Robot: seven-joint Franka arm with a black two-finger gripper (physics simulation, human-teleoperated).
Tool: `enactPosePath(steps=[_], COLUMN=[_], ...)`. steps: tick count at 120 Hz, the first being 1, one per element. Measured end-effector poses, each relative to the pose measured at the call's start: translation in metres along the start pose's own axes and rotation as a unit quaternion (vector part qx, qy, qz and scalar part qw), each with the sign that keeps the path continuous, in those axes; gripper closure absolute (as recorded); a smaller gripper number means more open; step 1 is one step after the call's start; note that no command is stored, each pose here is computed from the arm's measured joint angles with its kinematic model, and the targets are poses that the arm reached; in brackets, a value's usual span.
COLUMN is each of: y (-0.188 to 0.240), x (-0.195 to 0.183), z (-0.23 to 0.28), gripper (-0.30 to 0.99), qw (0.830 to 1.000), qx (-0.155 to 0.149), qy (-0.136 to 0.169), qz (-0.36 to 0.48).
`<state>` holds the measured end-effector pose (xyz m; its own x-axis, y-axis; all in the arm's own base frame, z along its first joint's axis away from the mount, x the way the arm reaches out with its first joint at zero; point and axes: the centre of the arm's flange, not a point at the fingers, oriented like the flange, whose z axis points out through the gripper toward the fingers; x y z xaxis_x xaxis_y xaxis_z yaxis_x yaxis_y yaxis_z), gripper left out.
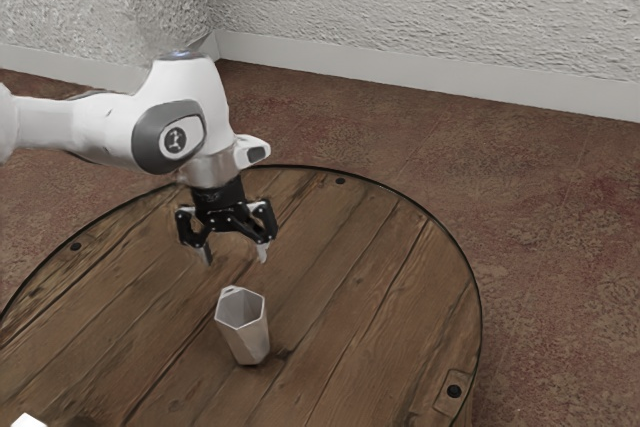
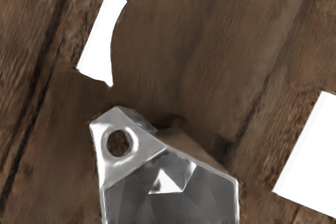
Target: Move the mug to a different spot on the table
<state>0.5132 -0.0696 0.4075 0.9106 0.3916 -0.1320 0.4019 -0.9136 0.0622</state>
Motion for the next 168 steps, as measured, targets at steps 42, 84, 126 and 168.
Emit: enactPosePath(steps=[42,84,126,168], y=[0.041,-0.028,-0.055,-0.039], x=[-0.008,0.022,0.047,0.032], z=[0.021,0.033,0.08,0.106], gripper=[0.02,0.02,0.03,0.03], qw=[0.988,0.968,0.959,0.964], qx=[-0.027,0.003,0.036,0.042], qy=[0.047,0.05,0.039,0.026], qz=[-0.143,-0.246,-0.277,-0.262])
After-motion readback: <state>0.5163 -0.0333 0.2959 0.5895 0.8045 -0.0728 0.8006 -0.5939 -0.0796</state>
